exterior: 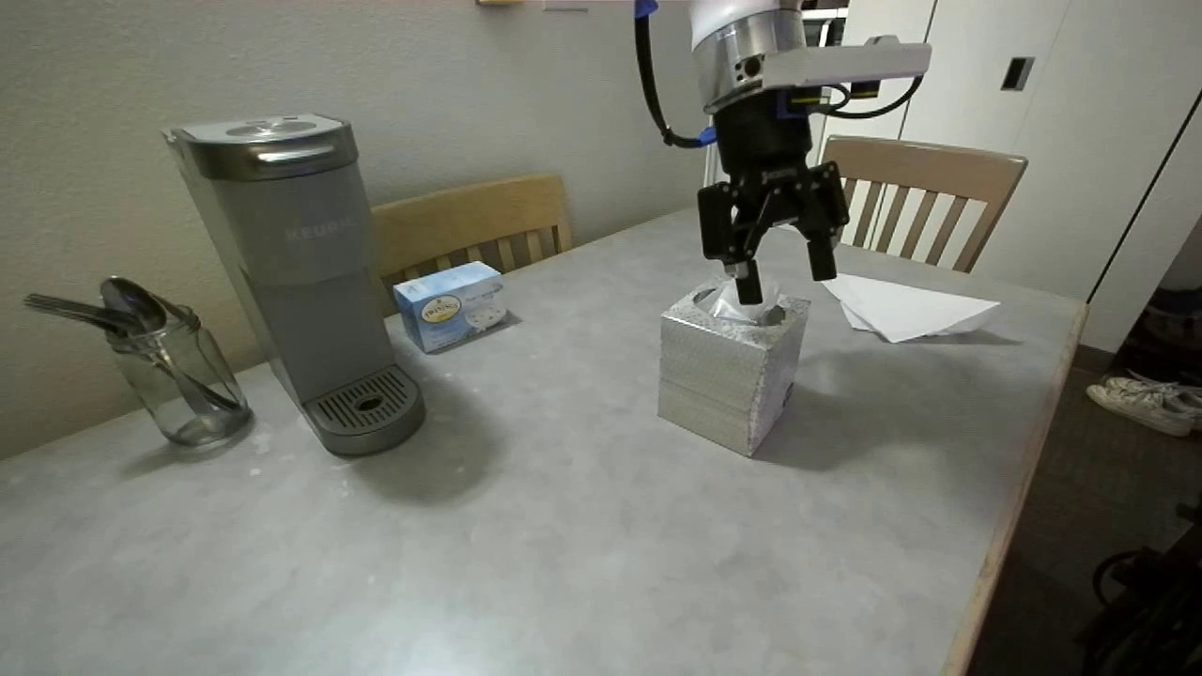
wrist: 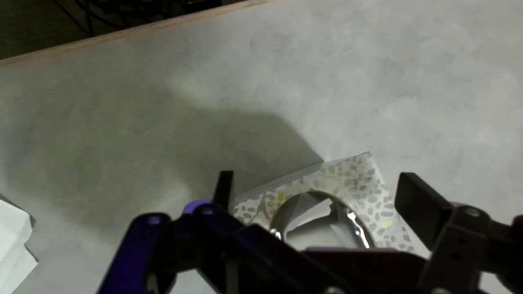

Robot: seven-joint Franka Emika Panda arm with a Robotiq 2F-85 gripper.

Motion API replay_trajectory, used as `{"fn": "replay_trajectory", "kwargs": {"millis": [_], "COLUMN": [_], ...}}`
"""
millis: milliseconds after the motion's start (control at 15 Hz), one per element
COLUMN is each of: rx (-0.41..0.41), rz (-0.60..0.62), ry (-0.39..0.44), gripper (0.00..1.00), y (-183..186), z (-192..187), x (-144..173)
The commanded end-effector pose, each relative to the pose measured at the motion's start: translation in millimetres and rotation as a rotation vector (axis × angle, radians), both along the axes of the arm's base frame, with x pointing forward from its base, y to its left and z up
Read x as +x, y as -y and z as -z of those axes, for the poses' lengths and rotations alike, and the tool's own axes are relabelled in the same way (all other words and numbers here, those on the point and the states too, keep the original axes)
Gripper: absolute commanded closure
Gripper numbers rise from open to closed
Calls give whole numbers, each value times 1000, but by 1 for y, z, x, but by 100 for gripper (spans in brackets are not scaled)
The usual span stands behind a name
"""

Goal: Take one piece of tissue from the tissue box and put it on the table

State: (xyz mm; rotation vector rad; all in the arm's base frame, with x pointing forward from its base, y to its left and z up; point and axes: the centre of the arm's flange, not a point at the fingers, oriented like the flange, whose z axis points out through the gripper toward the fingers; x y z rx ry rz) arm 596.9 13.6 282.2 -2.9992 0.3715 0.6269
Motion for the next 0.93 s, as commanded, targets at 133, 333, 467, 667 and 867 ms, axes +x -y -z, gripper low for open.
{"fn": "replay_trajectory", "kwargs": {"millis": [133,333,467,667,867], "rx": [-58,-40,-30,-24,-17], "rz": [21,28,30,36,35], "ry": [28,30,31,28,22], "gripper": [0,0,26,44,67], "y": [-6,-6,-4,-3,-4], "z": [-2,-4,-3,-2,0], "x": [10,12,11,10,9]}}
